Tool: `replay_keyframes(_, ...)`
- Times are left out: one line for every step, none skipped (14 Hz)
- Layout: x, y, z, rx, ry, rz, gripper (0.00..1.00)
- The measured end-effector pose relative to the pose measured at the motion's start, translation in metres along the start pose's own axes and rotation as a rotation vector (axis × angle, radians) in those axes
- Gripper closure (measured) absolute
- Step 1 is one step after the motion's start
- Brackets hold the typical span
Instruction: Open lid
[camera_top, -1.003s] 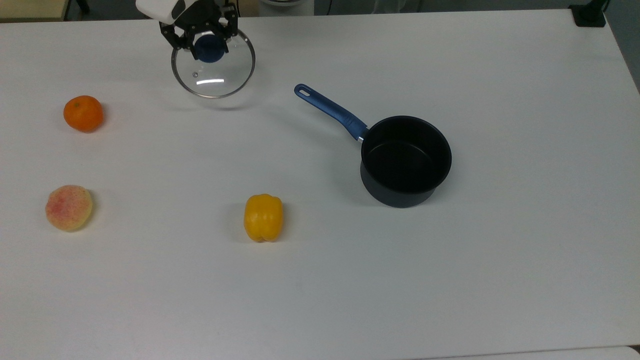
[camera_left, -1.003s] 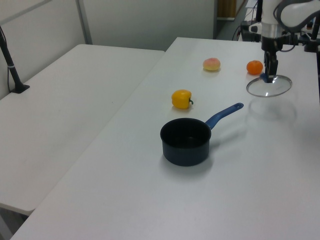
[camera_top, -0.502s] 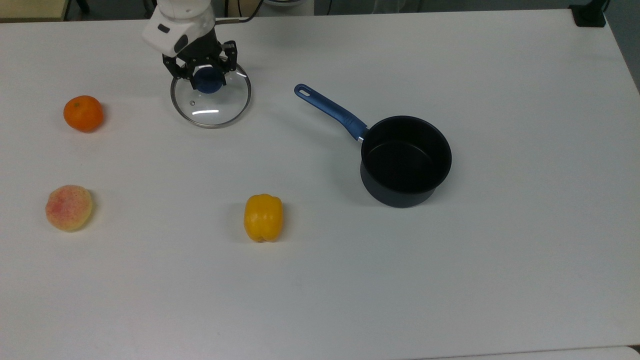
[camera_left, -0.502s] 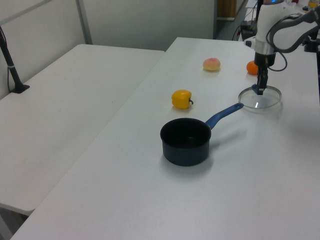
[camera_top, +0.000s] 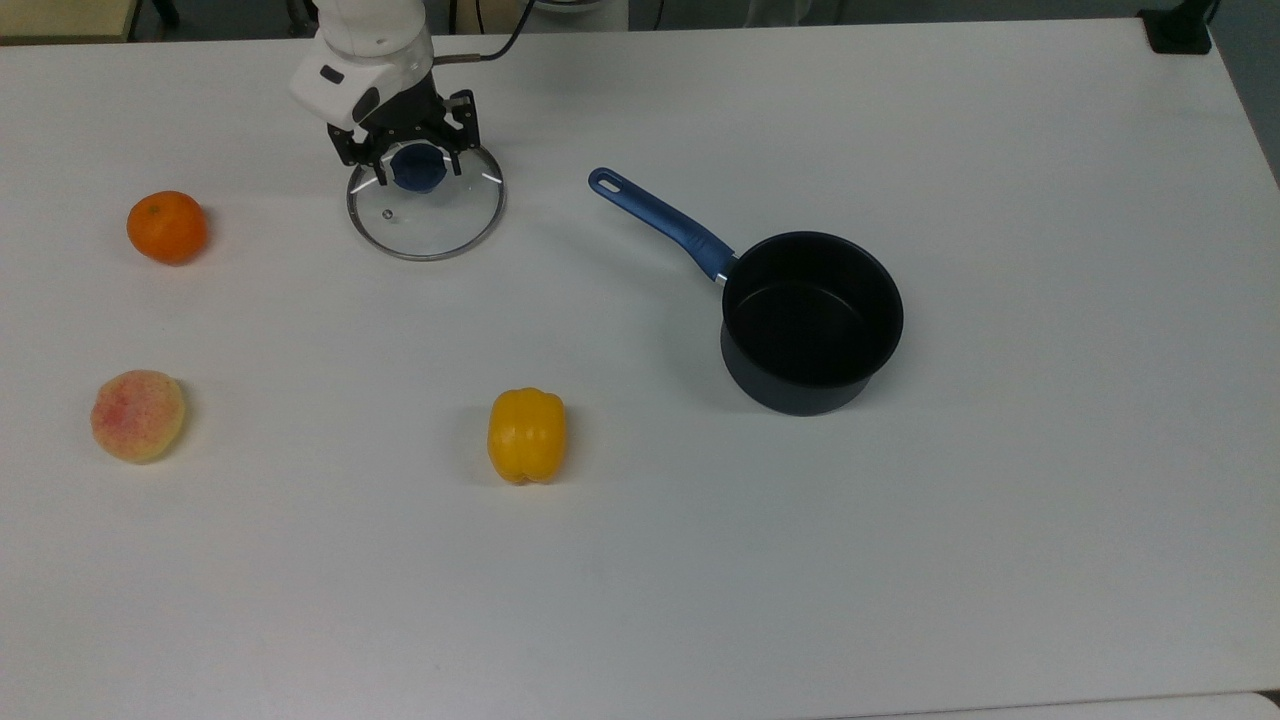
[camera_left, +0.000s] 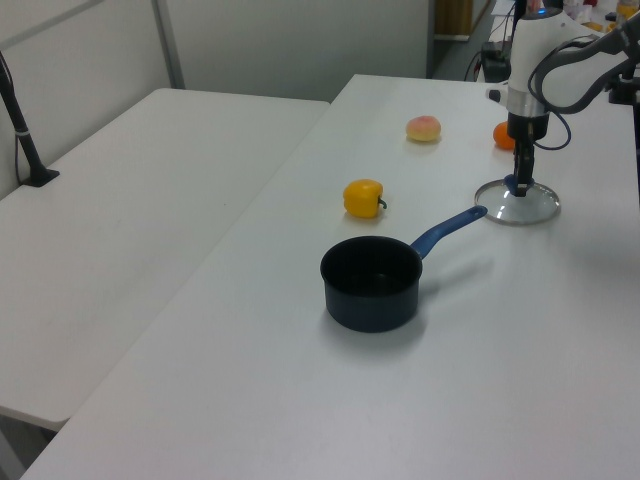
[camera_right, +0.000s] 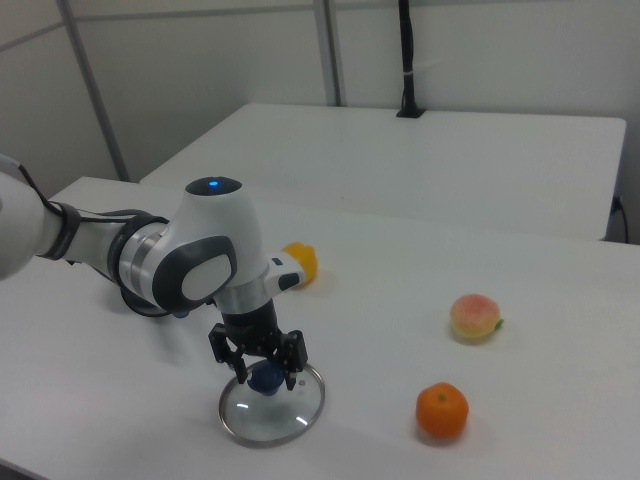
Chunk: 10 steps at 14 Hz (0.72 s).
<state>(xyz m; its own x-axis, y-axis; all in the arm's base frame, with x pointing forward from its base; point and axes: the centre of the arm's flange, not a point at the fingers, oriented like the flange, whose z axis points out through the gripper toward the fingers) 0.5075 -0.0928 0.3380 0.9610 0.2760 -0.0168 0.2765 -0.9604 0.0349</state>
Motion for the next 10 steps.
replay_keyframes(0.000, 0.000, 0.000, 0.002, -0.005, 0.004, 0.04)
replay_keyframes(0.001, 0.001, -0.005, 0.010, -0.024, 0.010, 0.00)
replay_keyframes(0.004, 0.003, -0.013, 0.017, -0.039, 0.030, 0.00)
replay_keyframes(0.008, 0.006, -0.028, 0.022, -0.053, 0.059, 0.00)
replay_keyframes(0.014, 0.010, -0.051, 0.025, -0.063, 0.096, 0.00)
replay_keyframes(0.020, 0.013, -0.077, 0.027, -0.068, 0.135, 0.00)
replay_keyframes(0.025, 0.013, -0.107, 0.027, -0.066, 0.174, 0.00)
replay_keyframes(0.030, 0.011, -0.136, 0.031, -0.060, 0.211, 0.00)
replay_keyframes(0.036, 0.001, -0.171, 0.045, -0.046, 0.256, 0.00)
replay_keyframes(0.041, -0.008, -0.191, 0.052, -0.032, 0.288, 0.00)
